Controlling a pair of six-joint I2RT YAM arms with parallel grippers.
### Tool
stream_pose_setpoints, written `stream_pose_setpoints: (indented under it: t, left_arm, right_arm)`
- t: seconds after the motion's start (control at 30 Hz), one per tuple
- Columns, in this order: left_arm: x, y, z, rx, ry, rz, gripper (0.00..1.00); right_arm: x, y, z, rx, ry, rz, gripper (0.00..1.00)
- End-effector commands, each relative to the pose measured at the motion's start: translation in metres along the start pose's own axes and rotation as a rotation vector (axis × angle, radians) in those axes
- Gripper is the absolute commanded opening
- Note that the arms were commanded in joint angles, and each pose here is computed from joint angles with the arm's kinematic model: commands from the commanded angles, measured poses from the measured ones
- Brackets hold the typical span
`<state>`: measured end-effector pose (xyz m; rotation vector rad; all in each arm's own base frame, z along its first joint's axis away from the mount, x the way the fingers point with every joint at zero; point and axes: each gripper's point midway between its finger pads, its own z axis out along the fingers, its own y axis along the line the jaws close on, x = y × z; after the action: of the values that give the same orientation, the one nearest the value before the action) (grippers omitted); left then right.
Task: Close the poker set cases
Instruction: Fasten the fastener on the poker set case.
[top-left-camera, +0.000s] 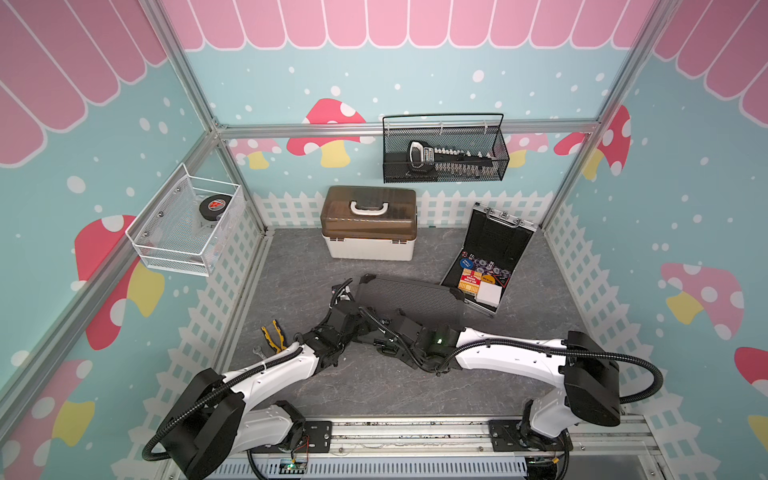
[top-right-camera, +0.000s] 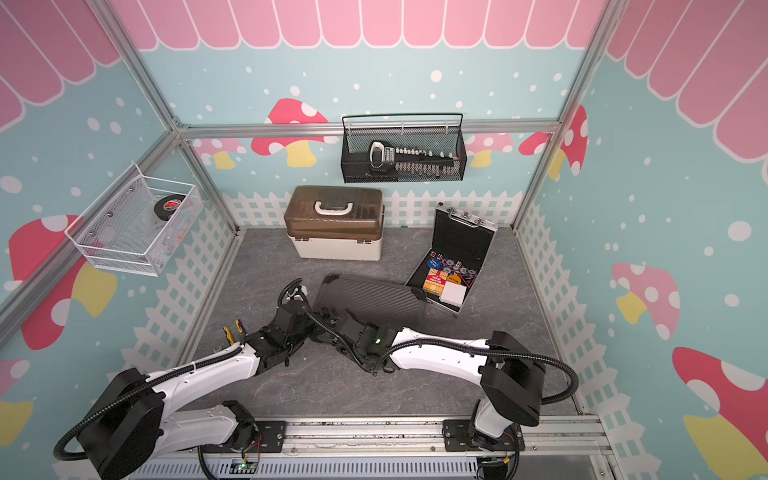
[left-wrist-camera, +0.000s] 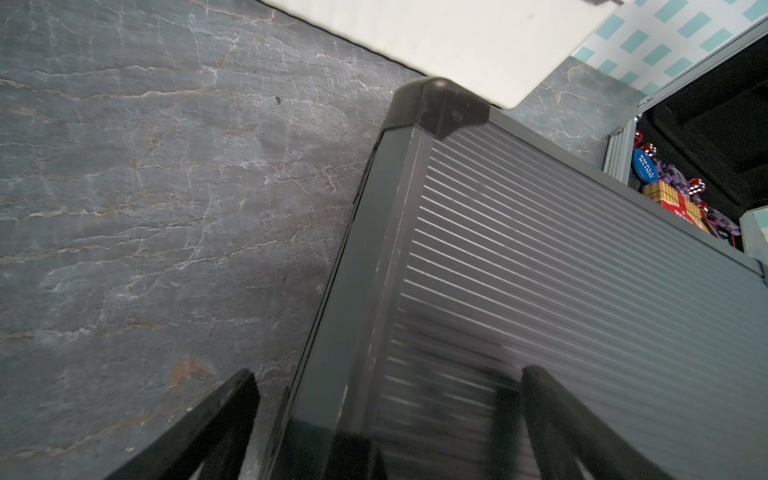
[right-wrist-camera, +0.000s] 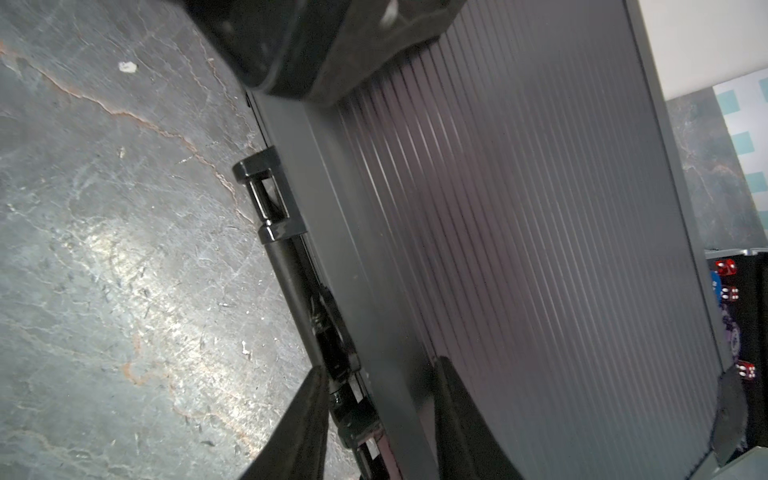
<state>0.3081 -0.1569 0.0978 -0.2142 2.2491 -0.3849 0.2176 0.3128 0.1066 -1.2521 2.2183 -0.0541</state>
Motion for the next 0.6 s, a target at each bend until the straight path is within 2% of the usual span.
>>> stream_pose_setpoints:
  t: [0.0,0.1,0.23,0.4,0.57]
  left_arm:
    - [0.005,0.006,-0.002,-0.021,0.015,0.009,0.99]
    - [0.004,0.007,-0.002,-0.029,0.016,0.014,0.99]
    - [0.003,0.008,-0.003,-0.041,0.019,0.025,0.99]
    - [-0.001,0.006,-0.004,-0.054,0.028,0.044,0.99]
    - [-0.008,0.004,-0.003,-0.068,0.025,0.056,0.99]
  right_arm:
    - [0.069,-0.016,0.019,0.028,0.253,0.116,0.41]
    - [0.050,-0.030,0.004,0.037,0.169,0.181,0.49]
    - [0.044,-0.057,-0.008,0.079,0.118,0.302,0.70]
    - [0.053,-0.087,-0.013,0.097,0.074,0.469,0.78]
    - [0.061,-0.107,-0.018,0.099,0.048,0.563,0.85]
